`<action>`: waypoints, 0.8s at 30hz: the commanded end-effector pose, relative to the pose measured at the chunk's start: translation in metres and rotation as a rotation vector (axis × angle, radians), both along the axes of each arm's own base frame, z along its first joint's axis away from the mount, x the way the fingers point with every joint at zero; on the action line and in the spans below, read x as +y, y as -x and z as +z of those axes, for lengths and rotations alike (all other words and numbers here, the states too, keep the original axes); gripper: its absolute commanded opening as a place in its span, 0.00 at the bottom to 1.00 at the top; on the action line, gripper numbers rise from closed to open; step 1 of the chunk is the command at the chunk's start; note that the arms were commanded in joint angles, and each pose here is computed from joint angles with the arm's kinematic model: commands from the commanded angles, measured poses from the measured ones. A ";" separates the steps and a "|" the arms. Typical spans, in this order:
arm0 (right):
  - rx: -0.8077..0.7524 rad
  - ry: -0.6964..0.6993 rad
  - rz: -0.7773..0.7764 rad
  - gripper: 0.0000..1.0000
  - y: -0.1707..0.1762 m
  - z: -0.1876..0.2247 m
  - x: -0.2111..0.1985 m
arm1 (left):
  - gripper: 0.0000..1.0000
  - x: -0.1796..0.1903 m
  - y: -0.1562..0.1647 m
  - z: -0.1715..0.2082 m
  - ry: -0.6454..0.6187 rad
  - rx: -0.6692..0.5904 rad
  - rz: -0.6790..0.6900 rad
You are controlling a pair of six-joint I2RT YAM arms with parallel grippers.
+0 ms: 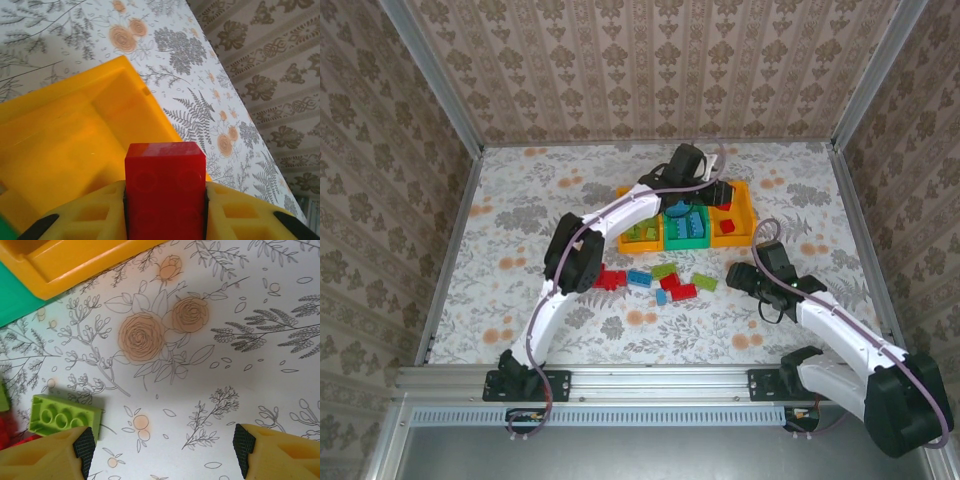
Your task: Sort the legos into containers by color
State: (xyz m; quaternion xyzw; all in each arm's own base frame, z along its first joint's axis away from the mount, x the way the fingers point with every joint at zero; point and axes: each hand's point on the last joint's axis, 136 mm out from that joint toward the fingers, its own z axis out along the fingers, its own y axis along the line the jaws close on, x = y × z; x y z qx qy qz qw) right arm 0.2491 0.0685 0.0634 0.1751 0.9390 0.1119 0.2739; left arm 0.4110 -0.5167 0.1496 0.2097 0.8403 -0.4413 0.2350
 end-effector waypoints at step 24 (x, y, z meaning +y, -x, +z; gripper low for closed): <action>-0.045 0.103 0.411 0.86 0.020 0.000 0.139 | 1.00 0.071 0.046 0.063 -0.078 -0.246 0.070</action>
